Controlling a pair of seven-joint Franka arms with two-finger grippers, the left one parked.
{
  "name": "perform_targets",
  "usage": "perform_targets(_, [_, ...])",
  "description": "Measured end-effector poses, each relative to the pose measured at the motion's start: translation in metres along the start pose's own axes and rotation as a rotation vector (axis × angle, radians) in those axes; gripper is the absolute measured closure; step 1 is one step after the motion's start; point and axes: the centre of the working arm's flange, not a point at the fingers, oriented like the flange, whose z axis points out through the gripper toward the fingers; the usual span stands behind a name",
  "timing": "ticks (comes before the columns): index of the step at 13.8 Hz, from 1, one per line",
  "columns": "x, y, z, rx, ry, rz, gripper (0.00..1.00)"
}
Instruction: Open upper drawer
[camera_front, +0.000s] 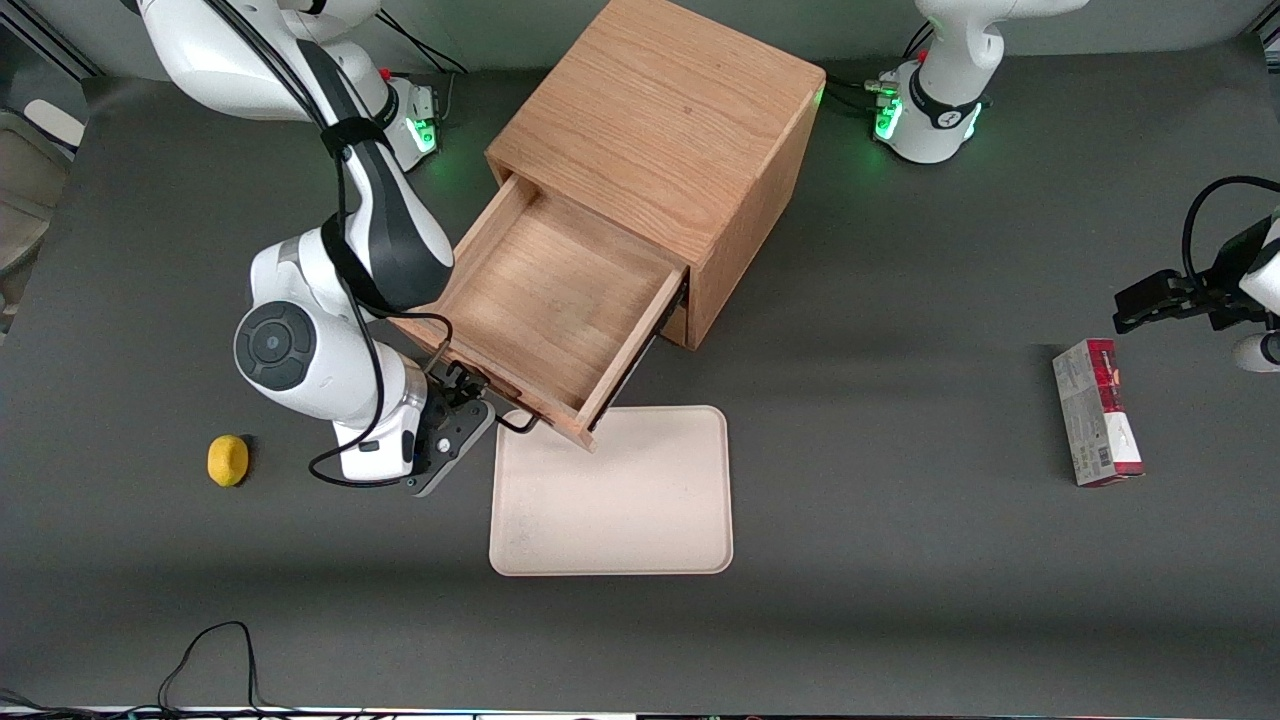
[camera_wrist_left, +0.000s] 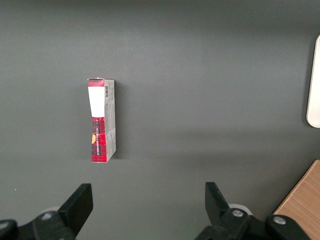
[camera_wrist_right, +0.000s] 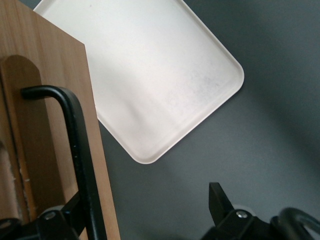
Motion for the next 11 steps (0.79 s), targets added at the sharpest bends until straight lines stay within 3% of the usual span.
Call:
perform_targets(9, [0.0,0.003,-0.005,0.008,-0.012,0.011,0.0])
perform_targets(11, [0.003,0.005,-0.023,0.002,0.002,0.02,0.0])
